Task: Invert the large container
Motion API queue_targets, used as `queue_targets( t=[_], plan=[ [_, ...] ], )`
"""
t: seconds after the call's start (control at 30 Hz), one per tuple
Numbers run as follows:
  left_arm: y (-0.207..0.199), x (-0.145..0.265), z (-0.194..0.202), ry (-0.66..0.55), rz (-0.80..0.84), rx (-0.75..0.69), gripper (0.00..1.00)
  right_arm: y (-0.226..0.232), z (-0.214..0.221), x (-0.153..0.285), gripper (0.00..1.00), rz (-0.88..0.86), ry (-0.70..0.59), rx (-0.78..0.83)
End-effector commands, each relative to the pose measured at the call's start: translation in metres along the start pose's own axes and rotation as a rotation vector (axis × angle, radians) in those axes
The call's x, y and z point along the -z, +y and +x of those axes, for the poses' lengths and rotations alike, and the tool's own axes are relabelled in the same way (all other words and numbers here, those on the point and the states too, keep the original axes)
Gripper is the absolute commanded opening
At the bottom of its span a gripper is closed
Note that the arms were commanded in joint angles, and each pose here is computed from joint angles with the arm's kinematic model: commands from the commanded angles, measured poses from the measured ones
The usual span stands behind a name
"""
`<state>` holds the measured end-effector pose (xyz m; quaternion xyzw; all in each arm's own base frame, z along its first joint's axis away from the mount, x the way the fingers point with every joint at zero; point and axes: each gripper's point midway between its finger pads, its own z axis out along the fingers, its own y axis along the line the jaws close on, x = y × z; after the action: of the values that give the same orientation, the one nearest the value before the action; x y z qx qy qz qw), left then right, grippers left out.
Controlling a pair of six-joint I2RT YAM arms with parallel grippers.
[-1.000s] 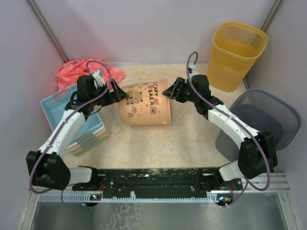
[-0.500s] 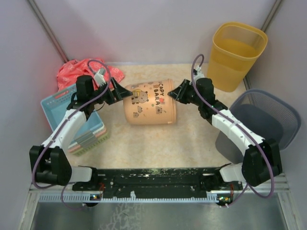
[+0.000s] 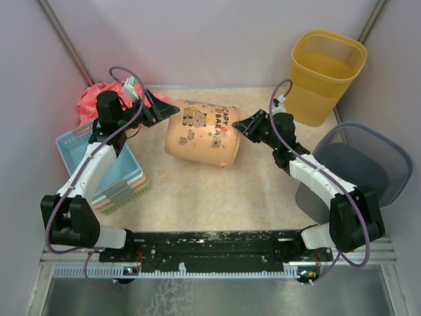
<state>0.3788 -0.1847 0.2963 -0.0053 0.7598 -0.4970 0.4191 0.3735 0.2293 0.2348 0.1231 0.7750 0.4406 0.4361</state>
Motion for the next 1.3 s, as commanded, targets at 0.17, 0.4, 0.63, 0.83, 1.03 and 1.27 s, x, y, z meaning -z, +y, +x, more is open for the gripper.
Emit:
queue_targets(
  t=[0.17, 0.4, 0.63, 0.83, 1.03, 1.27],
  plan=[
    [-0.091, 0.0, 0.005, 0.094, 0.333, -0.059, 1.0, 0.007, 0.03, -0.008, 0.27, -0.093, 0.034, -0.141],
    [-0.104, -0.012, 0.012, 0.118, 0.384, -0.052, 1.0, -0.011, 0.042, -0.012, 0.31, -0.053, 0.041, -0.213],
    [-0.121, -0.025, 0.022, 0.147, 0.422, -0.059, 1.0, -0.03, 0.056, -0.015, 0.38, 0.014, 0.063, -0.245],
    [-0.121, -0.037, 0.039, 0.182, 0.432, -0.039, 1.0, -0.037, 0.064, -0.017, 0.48, 0.05, 0.086, -0.236],
    [-0.118, -0.046, 0.051, 0.208, 0.434, -0.016, 1.0, -0.049, 0.065, -0.012, 0.57, 0.122, 0.078, -0.212],
    [-0.126, -0.047, 0.044, 0.215, 0.424, -0.082, 1.0, -0.055, 0.044, 0.011, 0.58, 0.22, 0.048, -0.053]
  ],
)
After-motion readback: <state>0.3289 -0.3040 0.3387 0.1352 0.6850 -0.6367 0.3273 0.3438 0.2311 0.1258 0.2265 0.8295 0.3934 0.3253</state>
